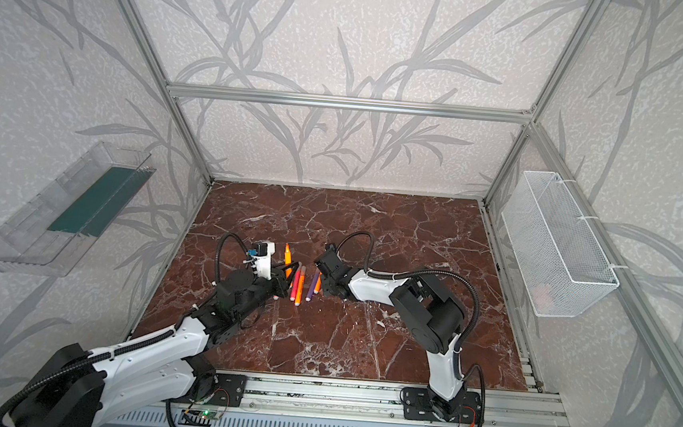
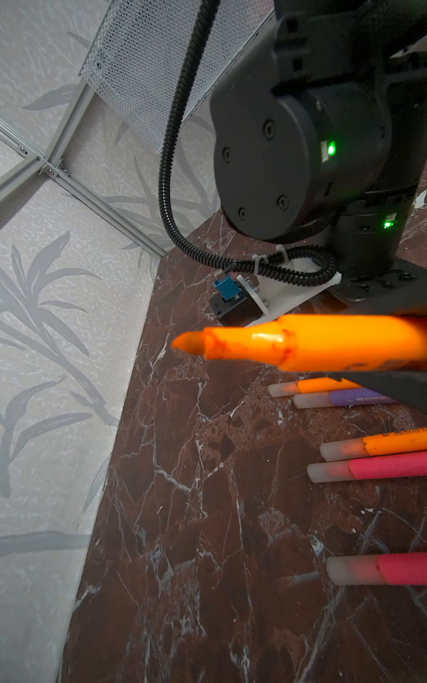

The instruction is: Insert the pens into the pen caps

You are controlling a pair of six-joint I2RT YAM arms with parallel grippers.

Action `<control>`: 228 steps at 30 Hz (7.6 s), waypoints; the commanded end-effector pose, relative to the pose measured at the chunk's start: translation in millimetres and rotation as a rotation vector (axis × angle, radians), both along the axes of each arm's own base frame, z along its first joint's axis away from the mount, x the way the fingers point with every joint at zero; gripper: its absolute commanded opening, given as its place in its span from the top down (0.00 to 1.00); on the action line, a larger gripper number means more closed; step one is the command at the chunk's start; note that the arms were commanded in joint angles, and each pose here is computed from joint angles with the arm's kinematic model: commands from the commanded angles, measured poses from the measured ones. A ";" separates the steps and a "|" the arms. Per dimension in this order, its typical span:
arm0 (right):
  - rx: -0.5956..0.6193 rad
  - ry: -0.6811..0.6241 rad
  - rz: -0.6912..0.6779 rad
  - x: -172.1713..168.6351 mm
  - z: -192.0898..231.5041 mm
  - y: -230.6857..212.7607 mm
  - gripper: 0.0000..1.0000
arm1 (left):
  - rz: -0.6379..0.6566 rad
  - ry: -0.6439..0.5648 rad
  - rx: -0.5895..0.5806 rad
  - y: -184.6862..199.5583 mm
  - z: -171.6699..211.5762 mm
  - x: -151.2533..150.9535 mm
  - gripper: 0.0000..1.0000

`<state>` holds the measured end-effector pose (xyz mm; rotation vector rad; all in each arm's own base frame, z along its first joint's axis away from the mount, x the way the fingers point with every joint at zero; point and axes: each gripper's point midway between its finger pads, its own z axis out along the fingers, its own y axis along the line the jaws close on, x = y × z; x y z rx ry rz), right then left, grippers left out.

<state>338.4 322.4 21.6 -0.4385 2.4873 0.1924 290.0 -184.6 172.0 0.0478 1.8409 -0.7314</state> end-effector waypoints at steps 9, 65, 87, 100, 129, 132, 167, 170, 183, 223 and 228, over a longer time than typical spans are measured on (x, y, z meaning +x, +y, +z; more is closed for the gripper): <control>0.045 -0.052 0.000 7.6 45.4 7.9 0.53 | 0.001 0.000 -0.011 3.7 0.1 -2.9 1.00; -0.105 0.064 -0.065 -69.8 -5.3 -42.5 0.52 | -0.034 -0.018 -0.036 1.6 7.3 -10.9 1.00; -0.121 0.088 -0.057 -64.4 -21.7 -31.2 0.75 | -0.050 -0.027 -0.047 1.1 10.4 -15.2 1.00; 0.016 -0.020 -0.066 -50.3 37.7 -26.9 0.88 | -0.346 -0.078 -0.064 -40.7 22.5 -41.4 1.00; 0.950 -0.544 0.167 -81.6 286.9 -4.8 1.00 | -0.628 -0.210 -0.151 -104.3 54.6 -86.3 1.00; 0.963 -0.533 0.162 -84.4 283.9 -8.1 1.00 | -0.601 -0.205 -0.143 -101.6 52.6 -82.5 1.00; 1.043 -0.517 0.202 -89.4 289.5 5.3 1.00 | -0.581 -0.215 -0.145 -97.0 53.6 -83.0 1.00; 1.040 -0.539 0.191 -87.1 294.6 3.4 1.00 | -0.583 -0.213 -0.145 -97.0 52.9 -83.5 1.00; 1.068 -0.505 0.223 -93.0 291.2 13.3 1.00 | -0.576 -0.215 -0.145 -95.7 52.9 -83.1 1.00; 0.893 -0.623 0.225 -137.8 293.8 -38.9 0.50 | -0.507 -0.207 -0.157 -84.6 53.4 -79.2 1.00; 0.797 -0.505 0.145 -116.8 280.7 -18.4 0.41 | -0.538 -0.214 -0.141 -89.2 52.6 -81.3 1.00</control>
